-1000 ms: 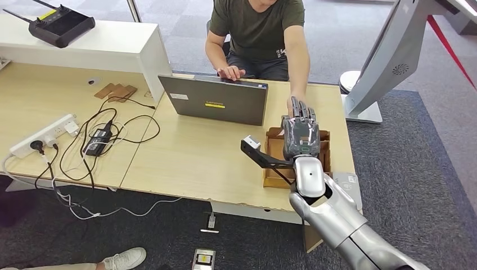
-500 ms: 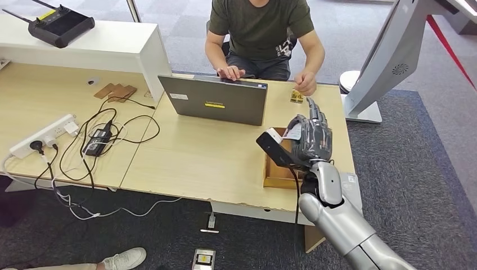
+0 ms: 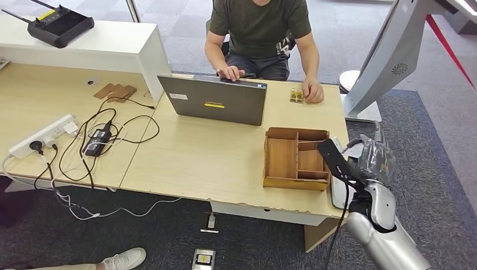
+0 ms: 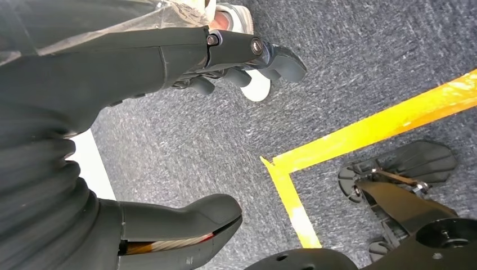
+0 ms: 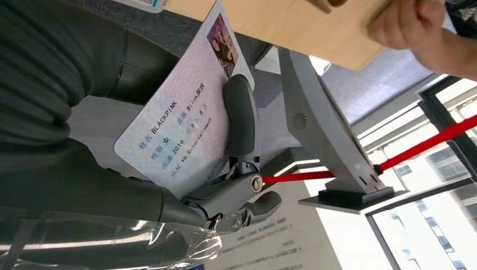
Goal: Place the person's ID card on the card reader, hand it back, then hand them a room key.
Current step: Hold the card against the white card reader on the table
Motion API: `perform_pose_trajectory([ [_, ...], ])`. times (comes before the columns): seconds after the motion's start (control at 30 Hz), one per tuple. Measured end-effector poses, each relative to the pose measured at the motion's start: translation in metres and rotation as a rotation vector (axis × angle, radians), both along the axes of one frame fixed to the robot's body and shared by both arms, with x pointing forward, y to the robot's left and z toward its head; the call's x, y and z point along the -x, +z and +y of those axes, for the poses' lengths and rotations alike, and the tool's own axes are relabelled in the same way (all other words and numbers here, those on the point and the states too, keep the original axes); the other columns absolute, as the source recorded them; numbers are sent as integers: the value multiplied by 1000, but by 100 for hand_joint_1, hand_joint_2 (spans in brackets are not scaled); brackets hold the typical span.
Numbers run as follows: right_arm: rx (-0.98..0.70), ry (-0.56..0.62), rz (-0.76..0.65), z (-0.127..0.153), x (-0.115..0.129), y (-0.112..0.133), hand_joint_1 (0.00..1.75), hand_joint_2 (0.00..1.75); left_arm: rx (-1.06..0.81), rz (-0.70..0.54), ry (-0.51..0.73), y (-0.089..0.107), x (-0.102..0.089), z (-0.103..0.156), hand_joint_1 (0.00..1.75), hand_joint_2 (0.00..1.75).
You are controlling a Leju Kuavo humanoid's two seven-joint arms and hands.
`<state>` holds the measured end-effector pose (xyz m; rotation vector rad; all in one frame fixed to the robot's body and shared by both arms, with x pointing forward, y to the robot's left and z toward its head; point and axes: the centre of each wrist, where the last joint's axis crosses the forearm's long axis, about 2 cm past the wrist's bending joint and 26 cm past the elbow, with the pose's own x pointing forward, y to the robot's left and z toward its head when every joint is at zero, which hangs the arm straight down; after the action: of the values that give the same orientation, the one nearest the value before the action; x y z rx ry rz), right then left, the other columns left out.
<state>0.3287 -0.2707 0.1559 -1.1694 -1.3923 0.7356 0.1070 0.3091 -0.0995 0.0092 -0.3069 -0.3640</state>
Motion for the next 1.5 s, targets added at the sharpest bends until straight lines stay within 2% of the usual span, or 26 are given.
perform_pose_trajectory([
  [0.13, -4, -34, 39, -20, 14, -11, 175, 175, -1, -2, 29, -2, 8, 2, 0, 175],
  [0.3, -7, -55, 92, -30, 28, -23, 175, 175, 2, 0, 59, -4, 16, 5, 0, 175],
  [0.73, -73, 9, 391, -23, 45, -62, 175, 175, 8, -3, 85, -4, 20, 5, 0, 175],
  [0.9, -73, 5, 534, -18, 50, -77, 175, 175, 11, -1, 86, -4, 20, 5, 0, 175],
  [1.0, -66, -9, 572, -17, 51, -81, 175, 175, 12, 0, 89, -4, 20, 5, 0, 175],
  [1.23, -19, -57, 531, -15, 53, -84, 175, 175, 6, 5, 100, -5, 24, 5, 0, 175],
  [1.5, -37, -21, 316, -9, 54, -65, 175, 175, 9, -1, 115, -6, 29, 6, 0, 175],
])
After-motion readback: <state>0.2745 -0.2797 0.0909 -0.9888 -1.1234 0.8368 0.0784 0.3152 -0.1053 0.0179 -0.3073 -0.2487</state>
